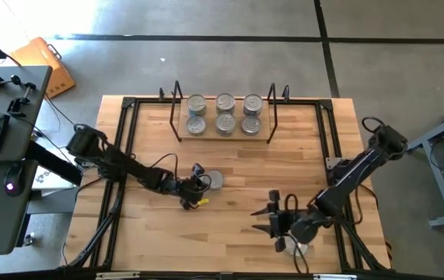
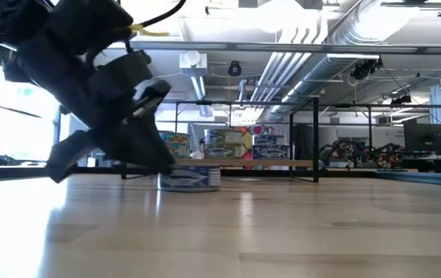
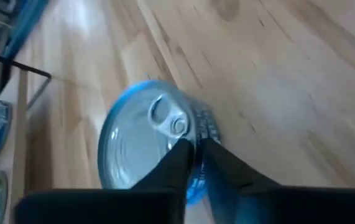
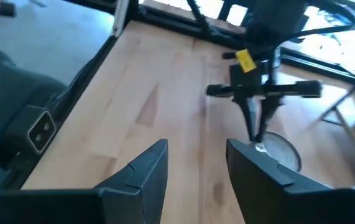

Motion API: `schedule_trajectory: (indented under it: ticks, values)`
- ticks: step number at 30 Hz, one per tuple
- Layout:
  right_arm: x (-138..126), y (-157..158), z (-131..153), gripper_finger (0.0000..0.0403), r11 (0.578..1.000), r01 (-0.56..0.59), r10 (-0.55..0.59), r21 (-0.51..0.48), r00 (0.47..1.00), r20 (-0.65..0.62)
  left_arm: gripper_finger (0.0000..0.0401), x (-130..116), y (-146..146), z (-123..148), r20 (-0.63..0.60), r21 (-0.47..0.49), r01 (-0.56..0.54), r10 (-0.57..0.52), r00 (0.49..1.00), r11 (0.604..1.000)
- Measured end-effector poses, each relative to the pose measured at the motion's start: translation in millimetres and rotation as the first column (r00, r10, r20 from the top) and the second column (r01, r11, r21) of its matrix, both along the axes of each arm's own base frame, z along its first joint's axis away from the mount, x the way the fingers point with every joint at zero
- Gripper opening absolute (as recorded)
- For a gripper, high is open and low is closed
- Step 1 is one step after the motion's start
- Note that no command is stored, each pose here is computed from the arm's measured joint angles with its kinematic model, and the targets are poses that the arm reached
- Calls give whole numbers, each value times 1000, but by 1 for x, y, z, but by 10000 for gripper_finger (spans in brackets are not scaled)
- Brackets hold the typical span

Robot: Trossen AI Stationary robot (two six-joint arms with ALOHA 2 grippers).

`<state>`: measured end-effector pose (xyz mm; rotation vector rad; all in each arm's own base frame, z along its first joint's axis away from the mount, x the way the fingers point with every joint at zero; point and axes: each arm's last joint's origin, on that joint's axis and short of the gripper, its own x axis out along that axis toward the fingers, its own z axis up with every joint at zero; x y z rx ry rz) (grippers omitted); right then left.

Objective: Stack canned seafood by type on shelf
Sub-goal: Stack the blue tuna can on top of the blue tuna can on the shelf

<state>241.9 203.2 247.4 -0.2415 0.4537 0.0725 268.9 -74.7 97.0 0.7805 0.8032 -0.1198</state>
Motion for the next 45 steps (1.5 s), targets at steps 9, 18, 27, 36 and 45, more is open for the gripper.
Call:
schedule_trajectory:
  ticks: [9,18,27,36,45]
  values:
    - [-28,13,9,156,996,87,-88,20,994,58,1,30,-1,19,71,15,56,-57,996,998]
    - [-44,20,6,156,990,136,-137,27,989,62,1,60,12,49,-11,162,127,-127,992,979]
    - [-51,17,-1,156,979,202,-203,29,978,38,1,88,29,84,104,154,106,-123,987,982]
    - [-51,16,-1,156,976,216,-217,20,975,40,1,116,82,118,263,136,16,-52,963,991]
    - [-52,16,-1,156,975,222,-223,23,974,42,1,156,137,114,271,152,-72,28,962,986]
